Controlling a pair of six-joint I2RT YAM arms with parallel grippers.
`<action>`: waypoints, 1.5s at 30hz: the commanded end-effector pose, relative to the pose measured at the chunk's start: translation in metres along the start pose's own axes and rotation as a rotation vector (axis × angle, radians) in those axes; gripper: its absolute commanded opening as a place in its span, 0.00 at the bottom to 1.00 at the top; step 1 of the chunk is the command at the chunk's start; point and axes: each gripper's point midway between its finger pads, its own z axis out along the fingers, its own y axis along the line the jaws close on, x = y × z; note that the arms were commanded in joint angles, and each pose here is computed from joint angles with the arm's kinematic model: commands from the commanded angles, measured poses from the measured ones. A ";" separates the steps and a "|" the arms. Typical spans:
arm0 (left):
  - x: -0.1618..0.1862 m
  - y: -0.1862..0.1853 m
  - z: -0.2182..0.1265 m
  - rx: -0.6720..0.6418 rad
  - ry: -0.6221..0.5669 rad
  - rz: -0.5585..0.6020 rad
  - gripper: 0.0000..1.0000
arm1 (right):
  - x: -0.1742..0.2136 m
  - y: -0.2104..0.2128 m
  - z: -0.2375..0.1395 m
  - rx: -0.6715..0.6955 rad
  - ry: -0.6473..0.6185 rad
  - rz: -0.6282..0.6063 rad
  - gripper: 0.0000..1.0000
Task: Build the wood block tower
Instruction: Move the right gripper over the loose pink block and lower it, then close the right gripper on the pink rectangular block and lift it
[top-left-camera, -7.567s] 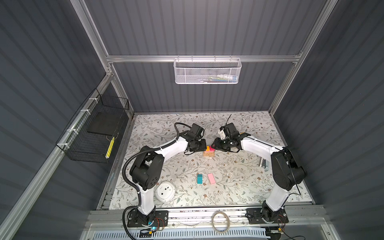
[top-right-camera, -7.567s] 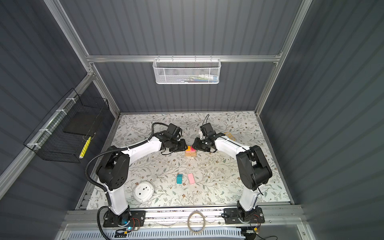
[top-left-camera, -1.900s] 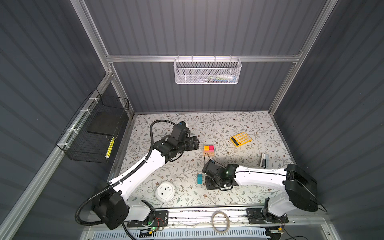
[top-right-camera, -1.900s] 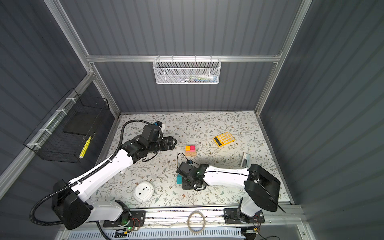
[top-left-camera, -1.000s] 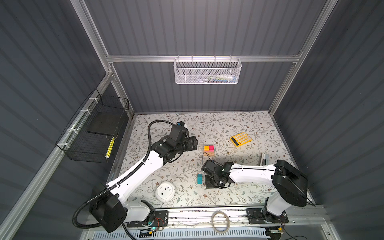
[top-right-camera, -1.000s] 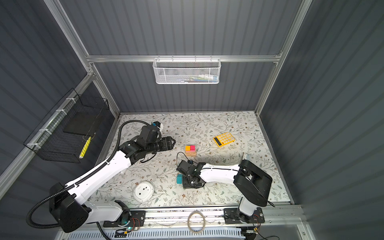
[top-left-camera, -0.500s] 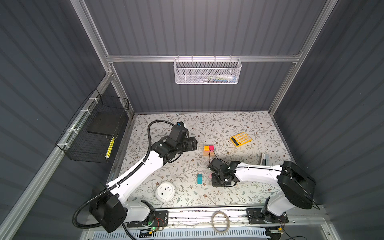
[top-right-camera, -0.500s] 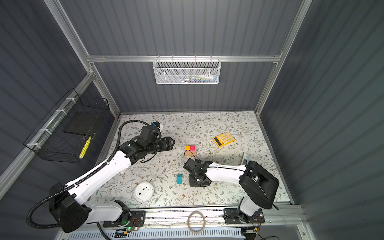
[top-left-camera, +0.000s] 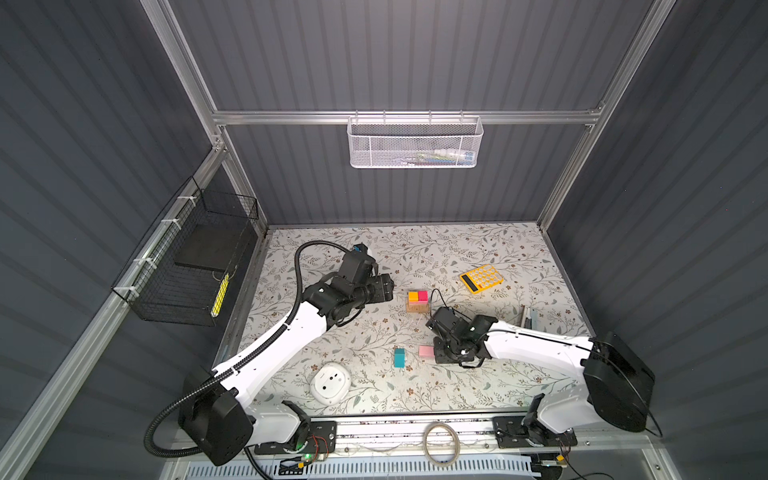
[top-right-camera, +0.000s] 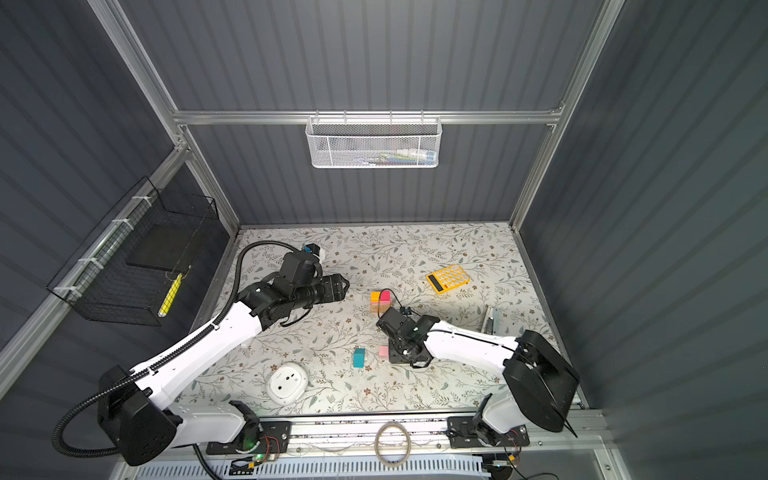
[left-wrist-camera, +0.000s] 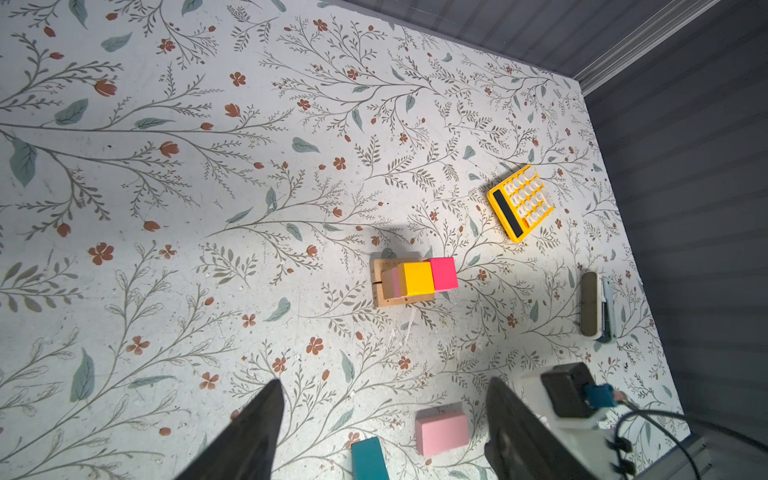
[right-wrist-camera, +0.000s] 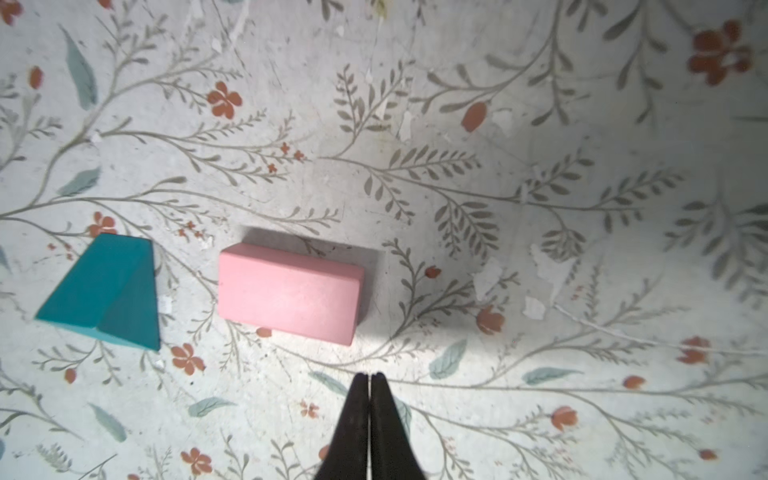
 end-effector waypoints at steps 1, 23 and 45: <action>0.002 0.001 -0.007 -0.002 -0.003 0.023 0.77 | -0.002 -0.008 -0.014 0.048 -0.030 0.004 0.18; -0.003 0.011 -0.014 -0.045 -0.030 0.071 0.80 | -0.019 0.045 0.009 0.068 -0.066 0.068 0.84; -0.004 0.020 -0.014 -0.077 -0.038 0.086 0.81 | -0.011 0.026 0.042 0.131 0.022 0.103 0.84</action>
